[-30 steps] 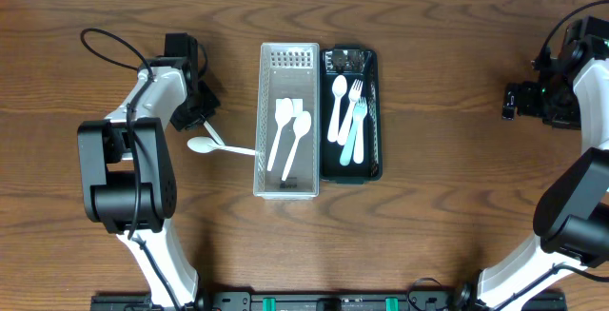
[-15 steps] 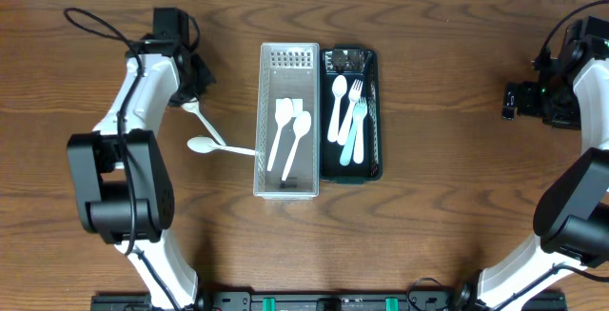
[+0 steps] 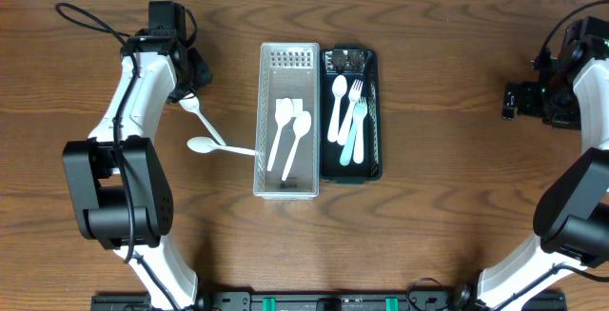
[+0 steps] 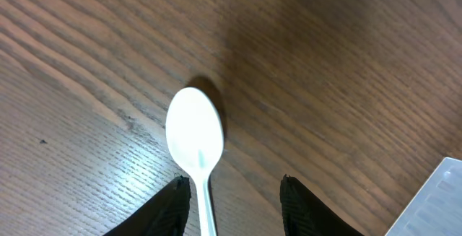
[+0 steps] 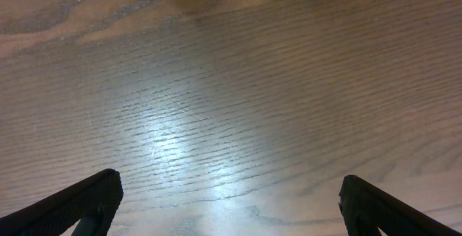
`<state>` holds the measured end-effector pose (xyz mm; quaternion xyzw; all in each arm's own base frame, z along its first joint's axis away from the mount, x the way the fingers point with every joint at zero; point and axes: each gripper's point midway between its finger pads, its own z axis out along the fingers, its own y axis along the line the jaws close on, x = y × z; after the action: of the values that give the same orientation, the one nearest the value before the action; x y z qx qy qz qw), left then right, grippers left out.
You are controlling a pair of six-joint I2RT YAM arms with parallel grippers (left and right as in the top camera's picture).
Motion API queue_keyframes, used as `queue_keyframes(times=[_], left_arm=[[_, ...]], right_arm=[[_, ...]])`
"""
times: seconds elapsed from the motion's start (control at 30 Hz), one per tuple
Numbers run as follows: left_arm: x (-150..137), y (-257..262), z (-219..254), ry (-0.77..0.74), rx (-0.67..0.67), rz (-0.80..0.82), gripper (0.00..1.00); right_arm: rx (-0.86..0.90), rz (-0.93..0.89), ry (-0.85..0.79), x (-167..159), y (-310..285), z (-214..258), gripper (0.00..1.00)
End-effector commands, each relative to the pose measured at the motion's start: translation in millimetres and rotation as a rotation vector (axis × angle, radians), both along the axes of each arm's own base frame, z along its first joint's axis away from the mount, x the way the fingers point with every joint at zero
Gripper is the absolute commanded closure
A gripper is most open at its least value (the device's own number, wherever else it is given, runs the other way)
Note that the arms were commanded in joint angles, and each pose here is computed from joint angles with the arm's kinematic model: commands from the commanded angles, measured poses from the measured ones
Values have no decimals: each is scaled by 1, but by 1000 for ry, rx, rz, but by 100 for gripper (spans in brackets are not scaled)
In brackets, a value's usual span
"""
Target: Pack container
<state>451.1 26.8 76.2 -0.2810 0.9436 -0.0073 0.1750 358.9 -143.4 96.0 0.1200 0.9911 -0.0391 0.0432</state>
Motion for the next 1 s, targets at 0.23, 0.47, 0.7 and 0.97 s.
queue_keyframes(times=[0.23, 0.47, 0.7, 0.97], left_arm=[[-13, 6, -31, 95, 12, 48, 56], [-20, 15, -42, 129, -1, 106, 55], [-25, 15, -48, 158, -12, 119, 56], [-27, 9, -53, 176, -47, 114, 56]], right_arm=[[2, 8, -1, -1, -1, 0, 1], [2, 8, -1, -1, -1, 0, 1], [2, 7, -1, -1, -1, 0, 1], [2, 8, -1, -1, -1, 0, 1]])
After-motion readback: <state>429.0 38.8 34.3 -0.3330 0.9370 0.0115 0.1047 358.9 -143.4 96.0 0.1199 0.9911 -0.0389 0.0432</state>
